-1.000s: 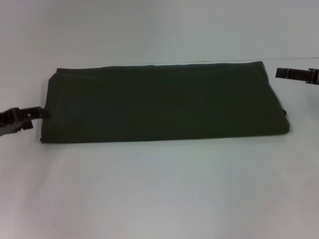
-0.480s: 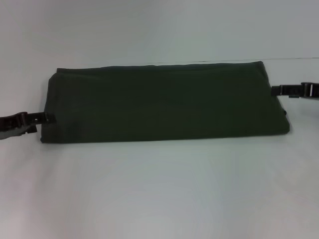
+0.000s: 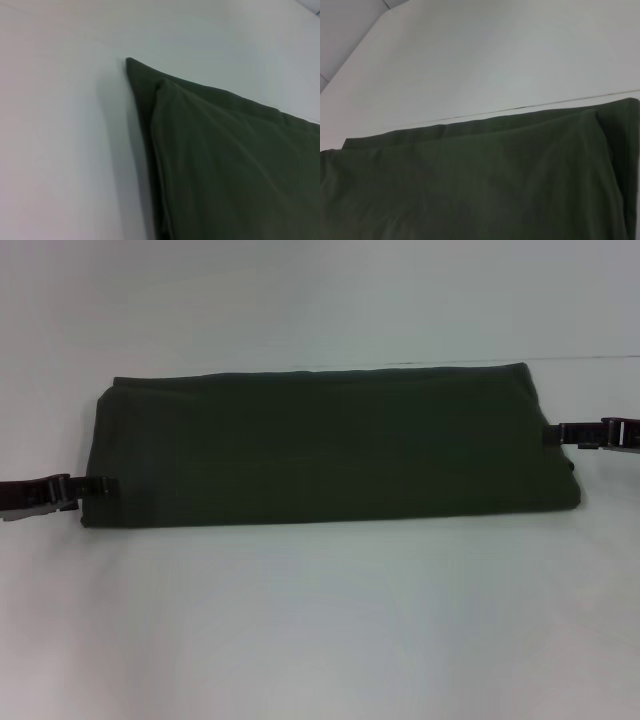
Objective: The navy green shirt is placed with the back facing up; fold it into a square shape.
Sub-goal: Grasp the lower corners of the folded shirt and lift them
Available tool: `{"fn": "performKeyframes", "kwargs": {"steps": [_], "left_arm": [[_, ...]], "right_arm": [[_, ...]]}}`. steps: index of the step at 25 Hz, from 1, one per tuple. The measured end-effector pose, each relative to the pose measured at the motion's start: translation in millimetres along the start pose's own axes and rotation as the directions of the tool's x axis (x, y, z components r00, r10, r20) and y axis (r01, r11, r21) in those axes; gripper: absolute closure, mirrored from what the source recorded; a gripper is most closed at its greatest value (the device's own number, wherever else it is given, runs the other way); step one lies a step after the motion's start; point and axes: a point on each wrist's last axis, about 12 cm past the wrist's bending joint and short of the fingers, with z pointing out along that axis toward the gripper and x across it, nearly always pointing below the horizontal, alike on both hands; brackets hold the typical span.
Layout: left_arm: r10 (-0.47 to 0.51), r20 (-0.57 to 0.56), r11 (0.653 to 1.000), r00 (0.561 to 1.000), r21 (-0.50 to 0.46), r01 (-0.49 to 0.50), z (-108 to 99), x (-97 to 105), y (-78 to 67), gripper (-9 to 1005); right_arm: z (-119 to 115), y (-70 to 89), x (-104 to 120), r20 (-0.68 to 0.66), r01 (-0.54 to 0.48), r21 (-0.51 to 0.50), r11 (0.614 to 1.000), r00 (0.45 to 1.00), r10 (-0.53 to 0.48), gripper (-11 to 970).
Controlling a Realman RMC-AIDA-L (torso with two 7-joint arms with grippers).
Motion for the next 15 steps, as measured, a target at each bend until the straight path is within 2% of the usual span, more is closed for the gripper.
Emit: {"fn": "performKeyframes", "kwargs": {"steps": [15], "left_arm": [[0.005,-0.028,1.000,1.000,-0.003,-0.005,8.1,1.8,-4.3,195]], "right_arm": [[-0.8,-0.7,-5.5,0.011,0.007,0.012,1.000,1.000,-0.007,173]]}}
